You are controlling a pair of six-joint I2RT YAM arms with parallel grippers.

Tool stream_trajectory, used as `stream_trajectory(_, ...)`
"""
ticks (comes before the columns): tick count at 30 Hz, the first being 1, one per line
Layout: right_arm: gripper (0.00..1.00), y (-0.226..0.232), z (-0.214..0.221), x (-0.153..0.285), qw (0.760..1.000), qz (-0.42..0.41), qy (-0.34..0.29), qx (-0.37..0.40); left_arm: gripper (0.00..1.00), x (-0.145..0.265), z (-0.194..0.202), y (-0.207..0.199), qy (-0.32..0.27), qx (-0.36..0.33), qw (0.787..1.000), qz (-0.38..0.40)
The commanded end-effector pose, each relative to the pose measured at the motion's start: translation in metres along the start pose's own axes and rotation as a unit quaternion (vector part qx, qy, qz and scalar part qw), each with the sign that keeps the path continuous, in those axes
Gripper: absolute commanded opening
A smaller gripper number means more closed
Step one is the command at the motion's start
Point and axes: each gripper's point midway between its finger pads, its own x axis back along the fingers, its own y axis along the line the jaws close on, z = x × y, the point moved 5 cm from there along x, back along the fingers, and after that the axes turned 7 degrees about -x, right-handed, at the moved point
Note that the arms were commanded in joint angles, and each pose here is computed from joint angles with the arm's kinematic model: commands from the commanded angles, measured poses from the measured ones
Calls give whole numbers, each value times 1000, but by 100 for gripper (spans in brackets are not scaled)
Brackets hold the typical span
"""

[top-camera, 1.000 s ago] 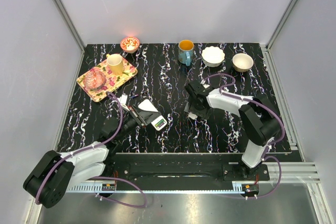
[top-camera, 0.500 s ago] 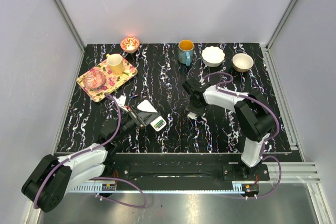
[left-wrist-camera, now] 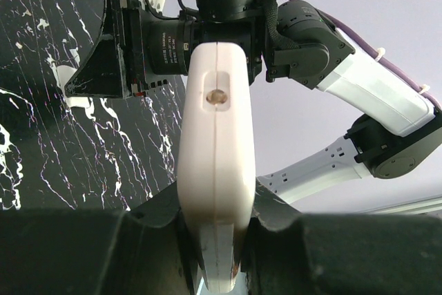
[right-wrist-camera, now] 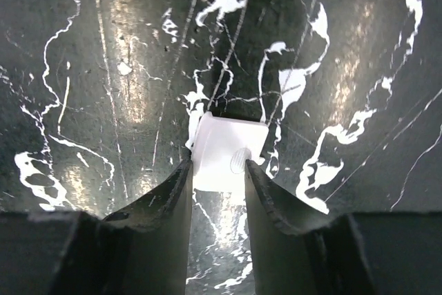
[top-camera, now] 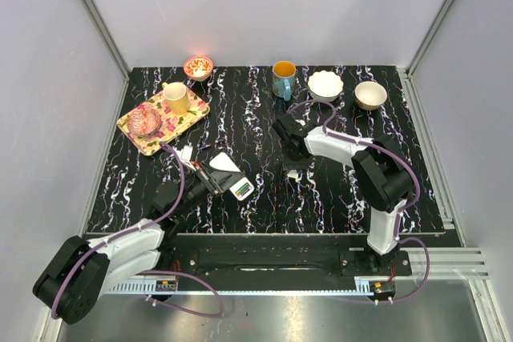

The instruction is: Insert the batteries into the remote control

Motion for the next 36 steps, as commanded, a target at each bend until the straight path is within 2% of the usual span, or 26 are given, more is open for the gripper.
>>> stream_trajectory(1, 41, -33, 9, -26, 990, 45, 13, 133, 0, 5, 0, -12, -6, -11, 999, 38)
stream_trajectory(2, 42, -19, 11, -25, 990, -19, 36, 138, 0, 5, 0, -12, -6, -11, 999, 38)
stream_trajectory(6, 44, -7, -4, -21, 981, -40, 25, 189, 0, 6, 2, -13, 2, -10, 999, 41)
stream_trajectory(10, 47, -11, 1, -28, 970, -23, 57, 234, 0, 8, 2, -16, 5, -12, 999, 48)
stream_trajectory(14, 58, -26, 9, -26, 964, 0, 73, 256, 0, 10, 2, -13, -2, -14, 999, 42)
stream_trajectory(15, 67, -27, 10, -25, 965, 1, 72, 254, 0, 11, 2, -13, -3, -13, 999, 41)
stream_trajectory(18, 75, -30, 9, -19, 969, 12, 65, 237, 0, 10, 2, -15, -1, -14, 999, 44)
stream_trajectory(24, 77, -32, 13, -10, 981, 7, 35, 192, 0, 9, 2, -16, 1, -13, 999, 45)
stream_trajectory(30, 81, -36, 4, 20, 993, -3, -51, 106, 0, 10, 1, -17, -2, -14, 999, 44)
stream_trajectory(36, 80, -41, 10, 19, 996, 9, -59, 62, 0, 8, 2, -16, 0, -15, 999, 37)
